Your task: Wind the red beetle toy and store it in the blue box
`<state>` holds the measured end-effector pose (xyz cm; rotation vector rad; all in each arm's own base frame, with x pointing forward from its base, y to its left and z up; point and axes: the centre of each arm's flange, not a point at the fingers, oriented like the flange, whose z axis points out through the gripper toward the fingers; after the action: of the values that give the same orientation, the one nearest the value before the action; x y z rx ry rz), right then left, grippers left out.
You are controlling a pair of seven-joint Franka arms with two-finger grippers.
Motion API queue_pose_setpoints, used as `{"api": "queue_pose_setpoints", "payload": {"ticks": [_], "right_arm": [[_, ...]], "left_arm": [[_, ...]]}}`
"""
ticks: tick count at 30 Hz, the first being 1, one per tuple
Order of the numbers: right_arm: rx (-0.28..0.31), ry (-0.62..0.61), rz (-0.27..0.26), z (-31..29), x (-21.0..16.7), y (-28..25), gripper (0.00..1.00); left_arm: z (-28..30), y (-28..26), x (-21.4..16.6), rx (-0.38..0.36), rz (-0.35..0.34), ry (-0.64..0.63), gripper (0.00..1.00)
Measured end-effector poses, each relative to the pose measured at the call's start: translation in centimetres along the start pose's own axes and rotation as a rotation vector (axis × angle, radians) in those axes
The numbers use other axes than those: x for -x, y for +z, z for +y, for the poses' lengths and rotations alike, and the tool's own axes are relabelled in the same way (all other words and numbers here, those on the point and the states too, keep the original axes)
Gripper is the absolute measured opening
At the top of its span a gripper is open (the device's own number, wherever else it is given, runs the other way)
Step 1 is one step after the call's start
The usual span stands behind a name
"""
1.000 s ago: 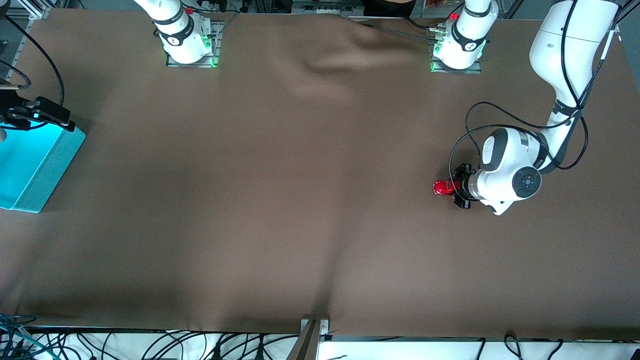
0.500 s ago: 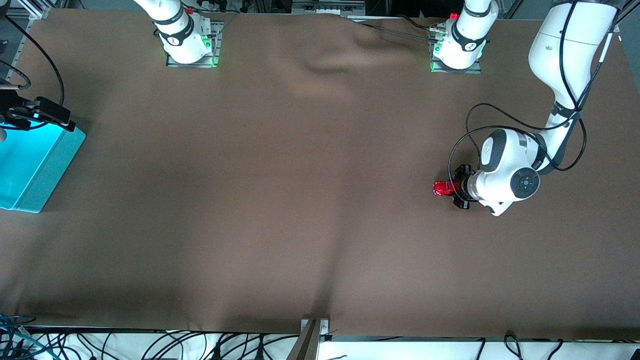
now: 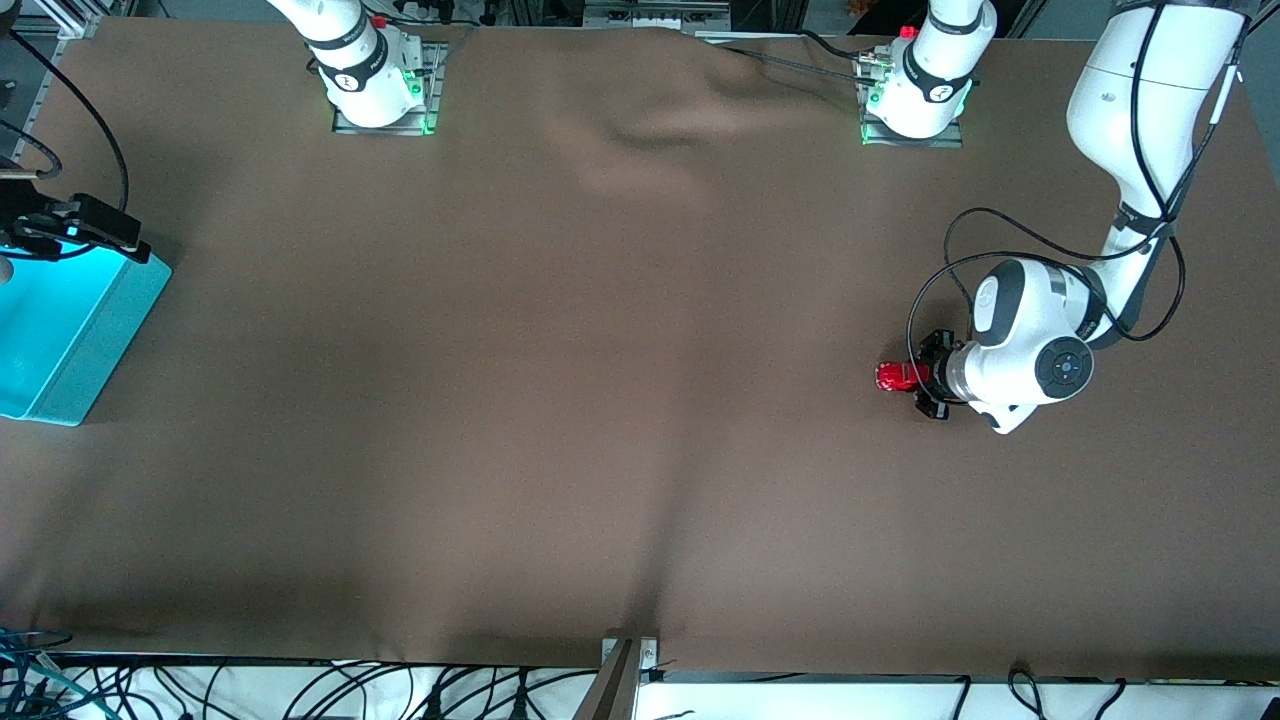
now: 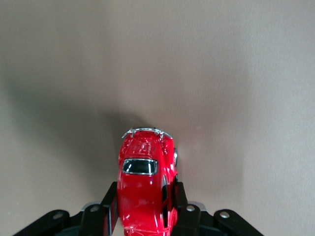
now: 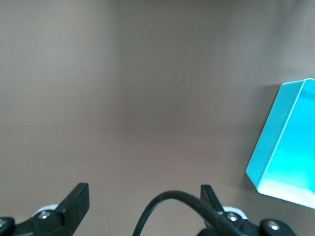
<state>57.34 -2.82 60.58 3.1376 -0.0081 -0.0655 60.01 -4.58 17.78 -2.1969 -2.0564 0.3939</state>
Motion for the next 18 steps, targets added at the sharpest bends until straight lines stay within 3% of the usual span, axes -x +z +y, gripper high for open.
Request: {"api": "queue_pose_setpoints", "payload": {"ticks": [18], "right_arm": [[0.000,0.000,0.000,0.0,0.0,0.0,1.00]], "left_arm": [[-0.2,-0.6,-5.7,0.007,0.027,0.019,0.47]]}}
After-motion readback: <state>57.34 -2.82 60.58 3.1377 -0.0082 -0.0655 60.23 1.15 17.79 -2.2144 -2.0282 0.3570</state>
